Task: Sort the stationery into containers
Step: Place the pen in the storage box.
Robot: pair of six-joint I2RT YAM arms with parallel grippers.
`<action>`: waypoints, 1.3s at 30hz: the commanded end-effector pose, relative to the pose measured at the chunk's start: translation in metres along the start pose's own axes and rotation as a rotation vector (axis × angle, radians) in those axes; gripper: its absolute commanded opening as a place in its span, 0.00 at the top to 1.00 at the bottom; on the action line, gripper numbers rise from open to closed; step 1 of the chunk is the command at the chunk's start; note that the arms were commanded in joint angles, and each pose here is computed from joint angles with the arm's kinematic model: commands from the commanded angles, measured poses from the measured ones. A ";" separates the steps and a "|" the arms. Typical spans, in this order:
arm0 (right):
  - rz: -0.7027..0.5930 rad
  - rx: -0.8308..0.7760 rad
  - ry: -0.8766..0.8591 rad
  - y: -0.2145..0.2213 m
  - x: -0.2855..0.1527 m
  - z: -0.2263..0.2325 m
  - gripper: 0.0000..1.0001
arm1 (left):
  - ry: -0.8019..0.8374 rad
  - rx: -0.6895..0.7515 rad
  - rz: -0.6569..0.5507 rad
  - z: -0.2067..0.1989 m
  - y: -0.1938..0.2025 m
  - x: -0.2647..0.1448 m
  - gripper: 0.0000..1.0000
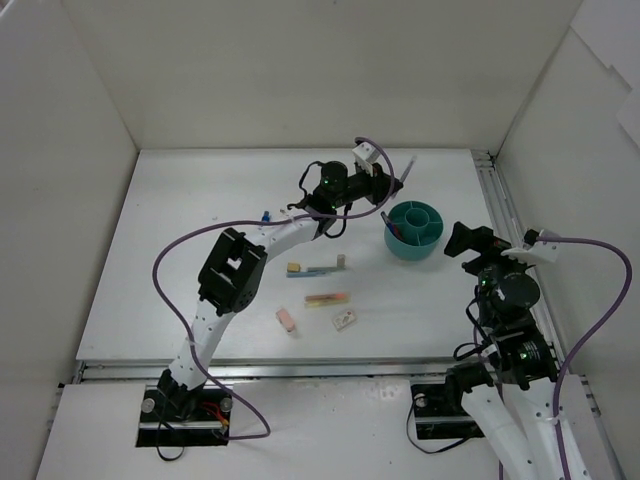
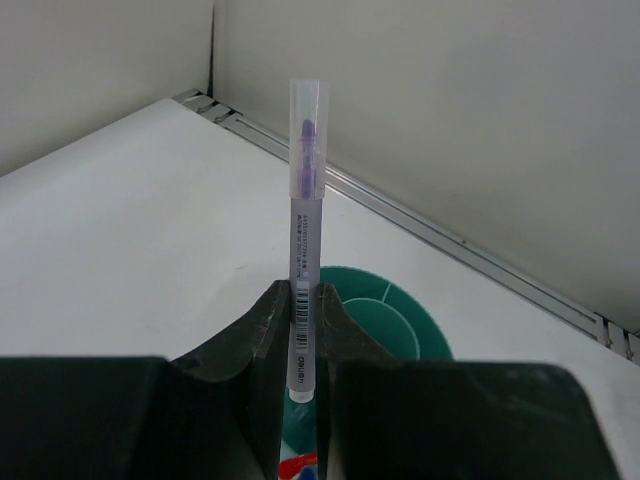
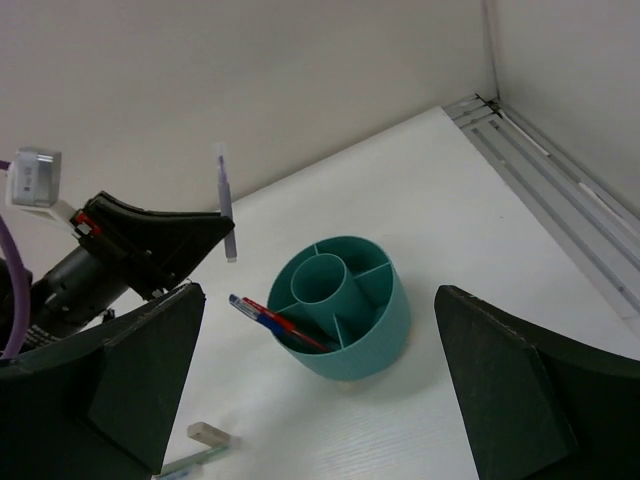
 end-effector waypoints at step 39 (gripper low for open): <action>0.020 -0.024 0.067 0.010 0.002 -0.013 0.02 | -0.068 -0.069 -0.098 -0.027 0.049 0.018 1.00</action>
Point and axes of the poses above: each gripper's point midway between its finger pads, its own x axis out along the fingers, its own z axis along the line the jaws close on, y = z × x, the point moved 5 cm from there along -x, back along the fingers, and after that the axes turned 5 degrees about x, right-handed, at the moved point
